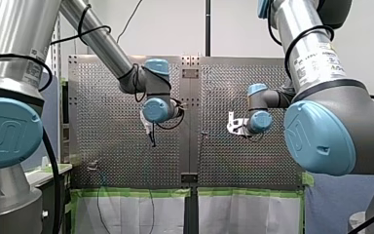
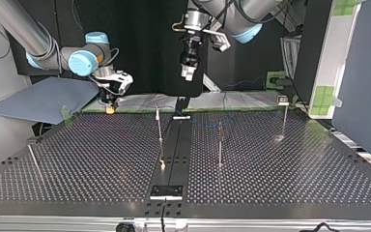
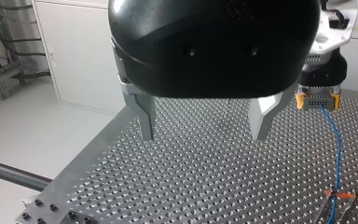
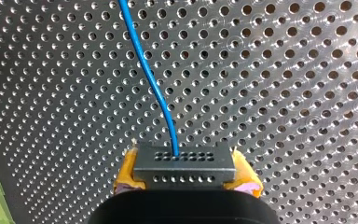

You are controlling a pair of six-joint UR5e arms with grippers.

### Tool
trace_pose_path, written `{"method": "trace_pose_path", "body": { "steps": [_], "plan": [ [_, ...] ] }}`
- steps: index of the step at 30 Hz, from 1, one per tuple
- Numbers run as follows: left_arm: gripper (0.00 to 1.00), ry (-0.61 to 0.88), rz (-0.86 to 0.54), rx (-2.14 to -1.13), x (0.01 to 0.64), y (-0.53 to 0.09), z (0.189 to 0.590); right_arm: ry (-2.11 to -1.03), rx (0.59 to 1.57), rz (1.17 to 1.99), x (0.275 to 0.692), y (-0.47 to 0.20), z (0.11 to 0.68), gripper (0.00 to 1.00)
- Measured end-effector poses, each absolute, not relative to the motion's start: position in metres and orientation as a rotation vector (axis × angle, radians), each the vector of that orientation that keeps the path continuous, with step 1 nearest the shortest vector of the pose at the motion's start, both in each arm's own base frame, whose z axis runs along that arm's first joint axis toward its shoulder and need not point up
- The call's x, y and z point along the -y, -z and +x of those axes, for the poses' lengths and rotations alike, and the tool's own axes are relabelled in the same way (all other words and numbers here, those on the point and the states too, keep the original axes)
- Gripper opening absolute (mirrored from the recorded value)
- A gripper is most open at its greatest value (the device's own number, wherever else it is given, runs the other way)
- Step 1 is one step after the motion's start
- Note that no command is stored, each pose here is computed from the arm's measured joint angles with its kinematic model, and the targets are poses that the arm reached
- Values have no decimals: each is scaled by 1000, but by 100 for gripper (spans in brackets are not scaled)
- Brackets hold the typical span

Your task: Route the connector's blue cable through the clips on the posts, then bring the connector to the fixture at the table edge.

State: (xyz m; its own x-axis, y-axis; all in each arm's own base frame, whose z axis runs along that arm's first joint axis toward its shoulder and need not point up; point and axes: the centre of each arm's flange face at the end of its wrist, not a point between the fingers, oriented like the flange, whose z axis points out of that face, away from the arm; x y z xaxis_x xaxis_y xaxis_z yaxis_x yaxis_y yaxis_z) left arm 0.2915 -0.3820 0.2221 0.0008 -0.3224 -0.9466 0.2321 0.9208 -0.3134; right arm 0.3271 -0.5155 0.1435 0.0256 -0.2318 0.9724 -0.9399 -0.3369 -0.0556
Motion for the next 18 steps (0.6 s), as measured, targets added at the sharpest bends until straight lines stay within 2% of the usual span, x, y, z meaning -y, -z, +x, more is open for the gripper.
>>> {"method": "trace_pose_path", "body": {
  "steps": [8,18],
  "plan": [
    [98,394,-74,-1517,366,-219,272,-1355,1210,1642,515,-143,328,0],
    [98,360,-56,-1582,352,-169,256,-1356,1209,1640,516,-143,327,0]
  ]
}}
